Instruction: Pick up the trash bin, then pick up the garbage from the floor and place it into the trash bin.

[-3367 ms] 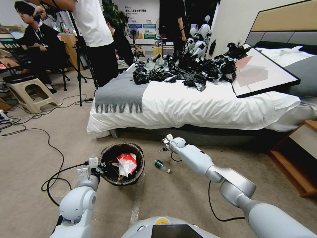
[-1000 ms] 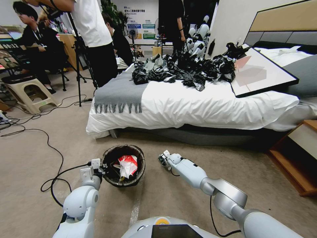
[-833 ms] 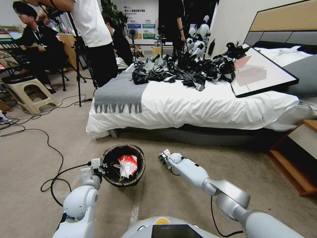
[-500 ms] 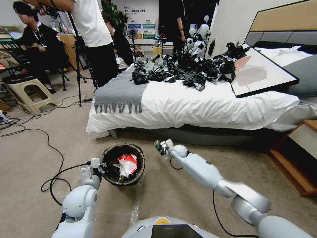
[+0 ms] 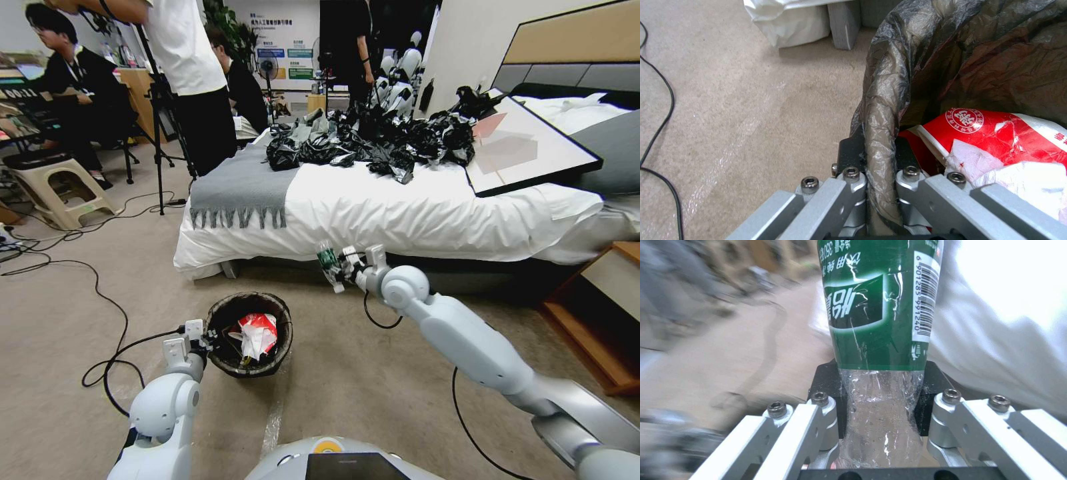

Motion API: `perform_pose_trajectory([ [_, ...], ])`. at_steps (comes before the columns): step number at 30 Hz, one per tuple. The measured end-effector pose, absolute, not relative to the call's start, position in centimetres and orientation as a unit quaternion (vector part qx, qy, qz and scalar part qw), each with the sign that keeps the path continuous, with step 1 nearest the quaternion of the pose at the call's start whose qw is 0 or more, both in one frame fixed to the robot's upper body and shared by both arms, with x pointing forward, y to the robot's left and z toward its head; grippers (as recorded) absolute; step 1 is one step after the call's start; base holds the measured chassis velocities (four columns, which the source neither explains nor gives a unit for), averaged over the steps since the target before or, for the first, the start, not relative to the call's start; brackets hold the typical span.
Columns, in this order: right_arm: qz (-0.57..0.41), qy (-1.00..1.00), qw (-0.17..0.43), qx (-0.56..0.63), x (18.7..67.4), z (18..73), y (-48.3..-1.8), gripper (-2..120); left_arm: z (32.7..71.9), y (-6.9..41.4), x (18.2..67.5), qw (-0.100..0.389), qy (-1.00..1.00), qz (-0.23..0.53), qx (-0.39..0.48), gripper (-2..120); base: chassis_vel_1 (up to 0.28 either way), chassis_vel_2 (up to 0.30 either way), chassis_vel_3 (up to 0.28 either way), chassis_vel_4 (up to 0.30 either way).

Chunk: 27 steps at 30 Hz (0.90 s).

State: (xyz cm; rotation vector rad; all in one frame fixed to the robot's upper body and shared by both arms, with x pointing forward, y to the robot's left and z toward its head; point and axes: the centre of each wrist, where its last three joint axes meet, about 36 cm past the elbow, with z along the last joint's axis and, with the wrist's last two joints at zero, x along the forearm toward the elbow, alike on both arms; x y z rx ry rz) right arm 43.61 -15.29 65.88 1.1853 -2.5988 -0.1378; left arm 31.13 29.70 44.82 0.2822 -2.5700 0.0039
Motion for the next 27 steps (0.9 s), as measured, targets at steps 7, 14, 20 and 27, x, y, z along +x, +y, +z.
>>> perform_pose_trajectory([
  [7,-0.077,-0.864,0.13,0.48,42.6,69.3,-12.6,23,44.6,29.7,31.2,0.277,-0.955,0.0,0.104,0,0.0,0.0,0.0,0.0],
  [14,-0.084,-0.829,0.193,0.518,42.9,67.3,-7.9,23,44.5,29.9,31.2,0.279,-0.954,0.0,0.106,0,0.0,0.0,0.0,0.0],
  [20,-0.076,-0.817,0.232,0.523,43.5,64.6,-3.9,23,44.4,29.9,31.3,0.28,-0.954,0.002,0.106,0,0.0,0.0,0.0,0.0],
  [27,-0.062,-0.812,0.264,0.518,44.0,61.0,-0.3,23,44.2,29.8,31.3,0.281,-0.954,0.003,0.106,0,0.0,0.0,0.0,0.0],
])
